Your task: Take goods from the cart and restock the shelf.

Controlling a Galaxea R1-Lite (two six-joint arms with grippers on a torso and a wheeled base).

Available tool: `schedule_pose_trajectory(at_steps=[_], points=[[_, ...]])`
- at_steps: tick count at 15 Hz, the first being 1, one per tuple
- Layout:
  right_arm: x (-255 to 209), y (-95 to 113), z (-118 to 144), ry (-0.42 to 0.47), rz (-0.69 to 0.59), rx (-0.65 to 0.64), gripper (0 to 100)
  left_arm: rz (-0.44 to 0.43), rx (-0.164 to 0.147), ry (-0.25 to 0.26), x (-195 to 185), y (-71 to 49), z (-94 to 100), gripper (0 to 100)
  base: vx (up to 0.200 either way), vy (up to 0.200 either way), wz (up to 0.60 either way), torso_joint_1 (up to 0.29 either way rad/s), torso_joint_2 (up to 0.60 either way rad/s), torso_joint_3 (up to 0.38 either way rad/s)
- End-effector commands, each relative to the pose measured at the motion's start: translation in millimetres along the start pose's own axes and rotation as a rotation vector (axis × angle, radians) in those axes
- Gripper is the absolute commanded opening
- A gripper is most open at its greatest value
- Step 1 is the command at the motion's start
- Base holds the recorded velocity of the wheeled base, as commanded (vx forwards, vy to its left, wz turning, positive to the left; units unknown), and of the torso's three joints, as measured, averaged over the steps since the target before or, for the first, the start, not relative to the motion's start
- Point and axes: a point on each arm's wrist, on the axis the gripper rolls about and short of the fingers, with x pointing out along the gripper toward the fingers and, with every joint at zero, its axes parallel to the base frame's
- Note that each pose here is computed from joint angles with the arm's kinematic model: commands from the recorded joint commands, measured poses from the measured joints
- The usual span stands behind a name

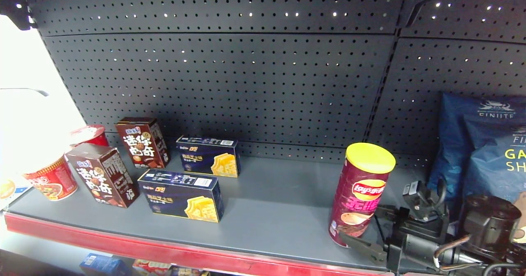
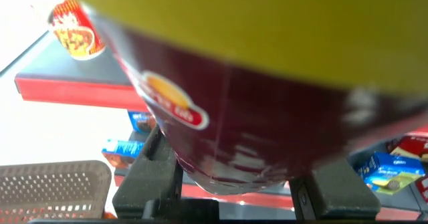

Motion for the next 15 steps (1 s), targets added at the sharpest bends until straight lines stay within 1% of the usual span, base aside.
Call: schedule_pose_trajectory(at_steps=[1, 2, 3, 5, 7, 8, 11, 13, 15], points=[[-30, 15, 10, -0.041, -0.019, -0.024, 100, -0.004, 0.001, -0.015, -1, -0.1, 4.9, 0, 0.000, 0.000, 0.00, 0.000, 0.00, 0.000], [-37, 19, 18, -0.088, -0.035, -0.051, 100, -0.005, 0.002, -0.029, -1, -0.1, 9.2, 0, 0.000, 0.000, 0.00, 0.000, 0.00, 0.000], [-47, 19, 25, -0.112, -0.061, -0.063, 100, -0.008, 0.001, -0.043, -2, -0.1, 15.8, 0, 0.000, 0.000, 0.00, 0.000, 0.00, 0.000], [-60, 20, 29, -0.117, -0.098, -0.066, 100, -0.008, 0.000, -0.043, 0, 0.1, 22.1, 0, 0.000, 0.000, 0.00, 0.000, 0.00, 0.000], [-76, 18, 38, -0.151, -0.160, -0.077, 100, -0.009, 0.001, -0.058, 0, 0.1, 27.7, 0, 0.000, 0.000, 0.00, 0.000, 0.00, 0.000], [-87, 15, 43, -0.165, -0.222, -0.081, 100, -0.009, 0.002, -0.069, -1, 0.1, 31.2, 0, 0.000, 0.000, 0.00, 0.000, 0.00, 0.000], [-109, 9, 46, -0.159, -0.358, -0.072, 100, -0.015, 0.003, -0.076, 1, 0.2, 39.4, 0, 0.000, 0.000, 0.00, 0.000, 0.00, 0.000], [-127, 15, 55, -0.168, -0.435, -0.071, 100, -0.027, 0.007, -0.086, 3, 0.2, 50.8, 0, 0.000, 0.000, 0.00, 0.000, 0.00, 0.000], [-142, 28, 76, -0.179, -0.554, -0.060, 100, -0.077, 0.018, -0.089, 8, -0.5, 64.5, 0, 0.000, 0.000, 0.00, 0.000, 0.00, 0.000]])
